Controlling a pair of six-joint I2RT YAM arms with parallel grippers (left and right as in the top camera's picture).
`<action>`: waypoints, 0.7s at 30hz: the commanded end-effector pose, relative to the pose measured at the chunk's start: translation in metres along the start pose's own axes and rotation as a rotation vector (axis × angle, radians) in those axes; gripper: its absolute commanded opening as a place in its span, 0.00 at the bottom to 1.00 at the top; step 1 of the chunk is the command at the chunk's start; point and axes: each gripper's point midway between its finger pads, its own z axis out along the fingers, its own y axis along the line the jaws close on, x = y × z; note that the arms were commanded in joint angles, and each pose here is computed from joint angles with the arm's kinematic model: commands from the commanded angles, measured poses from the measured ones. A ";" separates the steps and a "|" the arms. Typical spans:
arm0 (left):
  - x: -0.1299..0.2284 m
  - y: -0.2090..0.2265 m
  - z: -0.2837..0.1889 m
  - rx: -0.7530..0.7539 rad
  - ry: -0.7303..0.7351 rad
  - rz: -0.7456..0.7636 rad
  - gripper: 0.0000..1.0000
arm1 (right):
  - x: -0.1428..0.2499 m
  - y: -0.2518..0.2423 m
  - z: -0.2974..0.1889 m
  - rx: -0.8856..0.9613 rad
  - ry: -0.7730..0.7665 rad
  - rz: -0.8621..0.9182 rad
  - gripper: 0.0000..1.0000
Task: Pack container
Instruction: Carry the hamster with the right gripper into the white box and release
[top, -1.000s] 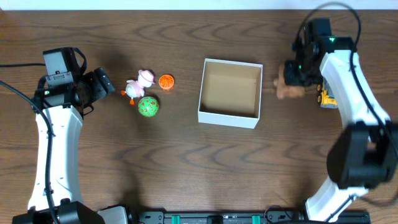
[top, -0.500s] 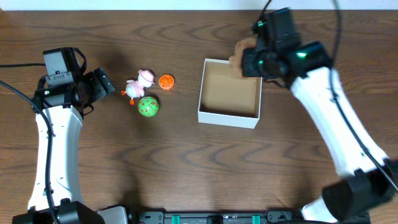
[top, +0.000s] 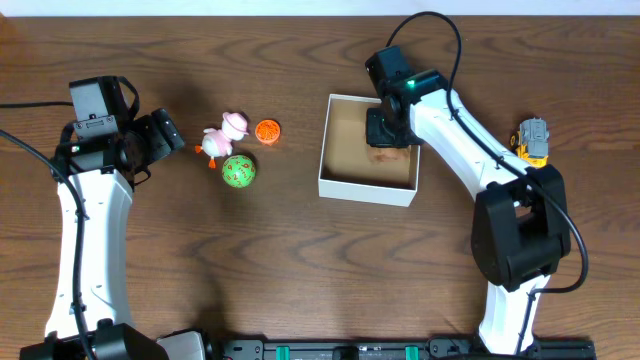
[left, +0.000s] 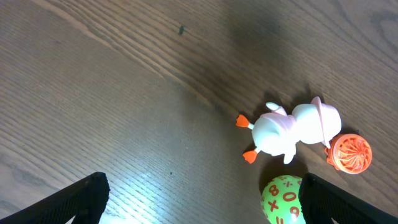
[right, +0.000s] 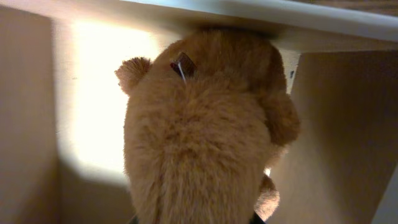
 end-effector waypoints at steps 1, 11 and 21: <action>-0.006 0.000 -0.003 0.001 -0.013 0.009 0.98 | -0.008 -0.010 -0.004 0.042 -0.036 0.024 0.08; -0.006 0.000 -0.003 0.001 -0.013 0.009 0.98 | -0.029 -0.003 -0.037 0.007 -0.134 -0.084 0.80; -0.006 0.000 -0.003 0.001 -0.013 0.009 0.98 | -0.064 -0.097 -0.192 0.018 -0.460 0.054 0.75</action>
